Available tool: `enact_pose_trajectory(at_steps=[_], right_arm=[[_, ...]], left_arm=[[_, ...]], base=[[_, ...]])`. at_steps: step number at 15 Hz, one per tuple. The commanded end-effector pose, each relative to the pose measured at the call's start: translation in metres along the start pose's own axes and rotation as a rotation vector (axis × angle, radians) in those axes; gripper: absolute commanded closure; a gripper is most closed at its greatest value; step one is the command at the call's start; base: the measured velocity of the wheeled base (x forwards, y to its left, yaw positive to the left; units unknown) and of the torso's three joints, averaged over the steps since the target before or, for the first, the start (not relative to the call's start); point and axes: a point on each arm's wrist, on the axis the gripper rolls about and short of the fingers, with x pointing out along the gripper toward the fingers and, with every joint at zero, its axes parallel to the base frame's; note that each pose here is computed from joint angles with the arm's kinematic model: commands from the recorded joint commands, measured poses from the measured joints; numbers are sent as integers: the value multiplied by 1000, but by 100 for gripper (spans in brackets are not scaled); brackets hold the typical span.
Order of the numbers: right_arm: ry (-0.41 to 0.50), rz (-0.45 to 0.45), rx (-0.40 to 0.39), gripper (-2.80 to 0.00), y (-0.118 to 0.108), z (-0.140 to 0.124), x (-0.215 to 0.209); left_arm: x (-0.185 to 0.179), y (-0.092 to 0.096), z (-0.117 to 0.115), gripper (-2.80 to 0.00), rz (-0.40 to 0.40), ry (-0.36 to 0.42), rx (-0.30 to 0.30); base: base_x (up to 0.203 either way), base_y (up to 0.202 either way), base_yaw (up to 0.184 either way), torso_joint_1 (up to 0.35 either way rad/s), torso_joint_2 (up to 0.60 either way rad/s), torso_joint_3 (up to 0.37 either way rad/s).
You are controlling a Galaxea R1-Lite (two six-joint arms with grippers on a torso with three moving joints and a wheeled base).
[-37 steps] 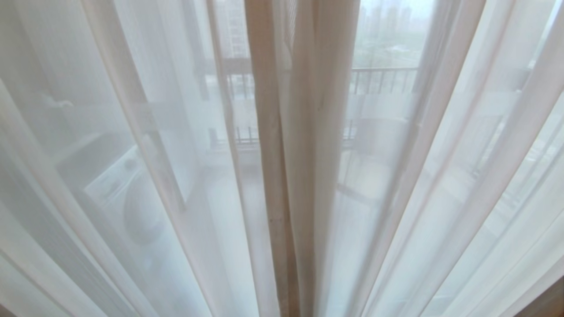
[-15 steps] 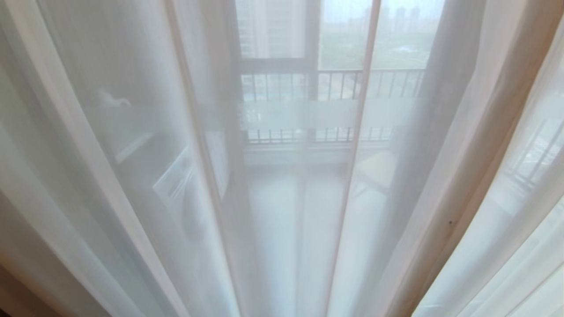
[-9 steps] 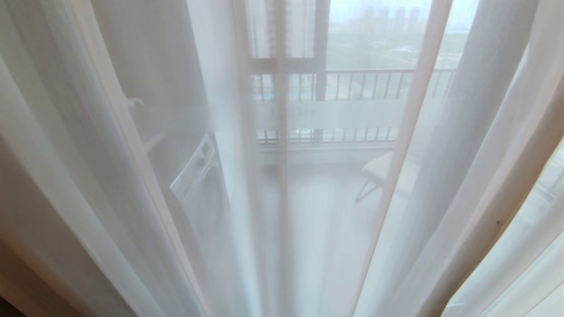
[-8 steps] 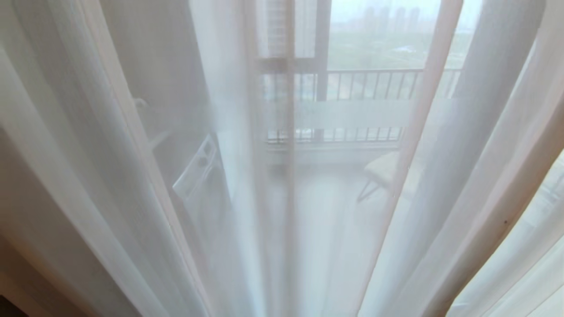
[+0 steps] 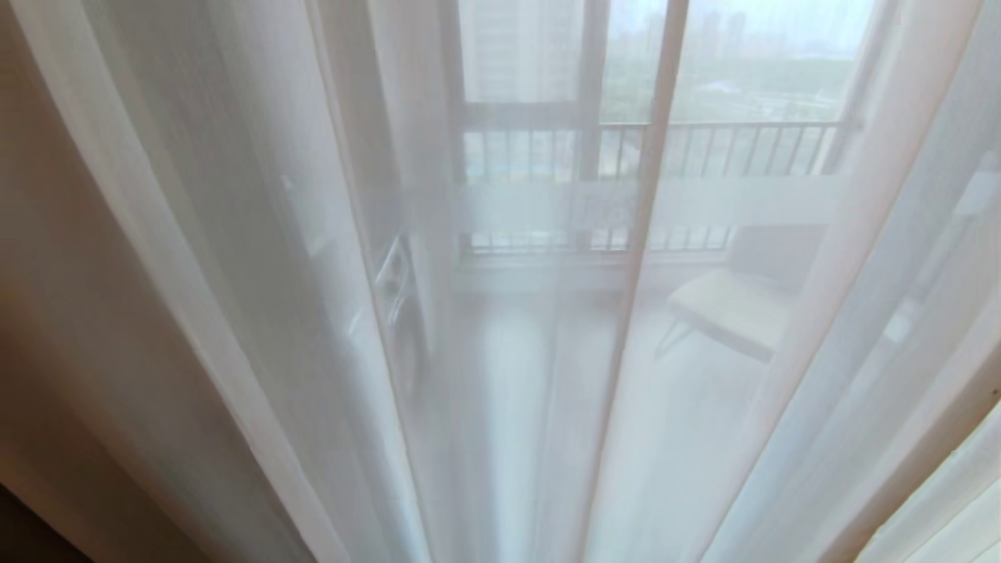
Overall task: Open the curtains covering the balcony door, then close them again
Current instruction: Close the outer curtains on both sides
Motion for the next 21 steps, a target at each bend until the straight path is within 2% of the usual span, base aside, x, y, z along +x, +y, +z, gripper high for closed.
enact_pose_trajectory(at_steps=[1, 4, 21], right_arm=[[-1, 1, -1, 0, 0, 0, 0], [-1, 1, -1, 0, 0, 0, 0], [0, 1, -1, 0, 0, 0, 0]], left_arm=[[0, 0, 0, 0, 0, -1, 0], [0, 0, 0, 0, 0, -2, 0], [0, 0, 0, 0, 0, -1, 0]], base=[[0, 189, 1, -7, 2, 2], [0, 145, 2, 4, 2, 1], [0, 0, 0, 0, 0, 0]])
